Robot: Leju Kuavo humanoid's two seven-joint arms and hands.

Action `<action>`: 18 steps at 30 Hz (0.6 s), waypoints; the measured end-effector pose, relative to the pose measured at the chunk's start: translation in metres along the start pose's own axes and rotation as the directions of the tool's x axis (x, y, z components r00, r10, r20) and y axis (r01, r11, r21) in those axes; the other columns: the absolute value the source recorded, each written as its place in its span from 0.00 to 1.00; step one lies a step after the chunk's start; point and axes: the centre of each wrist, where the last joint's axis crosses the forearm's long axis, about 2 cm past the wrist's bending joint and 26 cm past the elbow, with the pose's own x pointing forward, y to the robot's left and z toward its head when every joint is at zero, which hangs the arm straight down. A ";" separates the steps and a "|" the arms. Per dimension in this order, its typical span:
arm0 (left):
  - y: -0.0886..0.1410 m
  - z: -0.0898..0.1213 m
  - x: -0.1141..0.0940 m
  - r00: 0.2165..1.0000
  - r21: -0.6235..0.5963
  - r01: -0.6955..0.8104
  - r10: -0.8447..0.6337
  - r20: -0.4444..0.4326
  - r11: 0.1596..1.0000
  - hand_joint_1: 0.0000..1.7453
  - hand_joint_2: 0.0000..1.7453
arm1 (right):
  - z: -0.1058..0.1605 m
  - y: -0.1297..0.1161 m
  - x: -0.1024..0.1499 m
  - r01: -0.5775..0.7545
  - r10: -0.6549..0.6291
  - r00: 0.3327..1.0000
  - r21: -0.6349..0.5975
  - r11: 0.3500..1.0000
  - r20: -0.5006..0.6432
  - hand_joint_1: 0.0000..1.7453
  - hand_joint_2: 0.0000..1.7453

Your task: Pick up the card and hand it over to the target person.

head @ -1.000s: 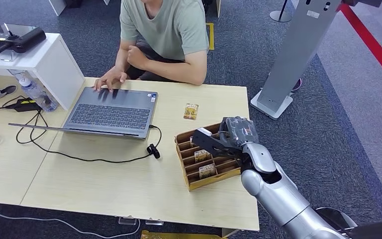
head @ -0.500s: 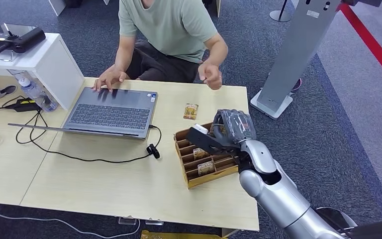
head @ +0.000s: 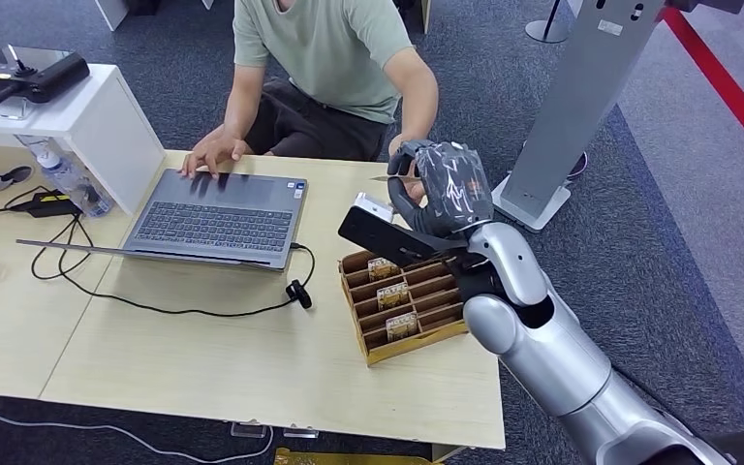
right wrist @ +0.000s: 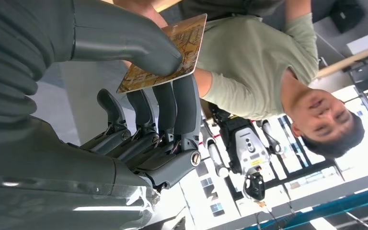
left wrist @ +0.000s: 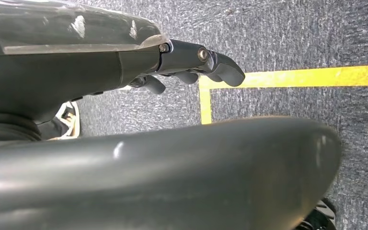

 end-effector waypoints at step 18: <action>-0.001 0.000 0.000 0.998 -0.010 0.059 -0.059 0.010 0.998 0.00 0.00 | 0.004 0.050 -0.022 -0.041 0.053 0.995 0.132 0.990 -0.088 0.00 1.00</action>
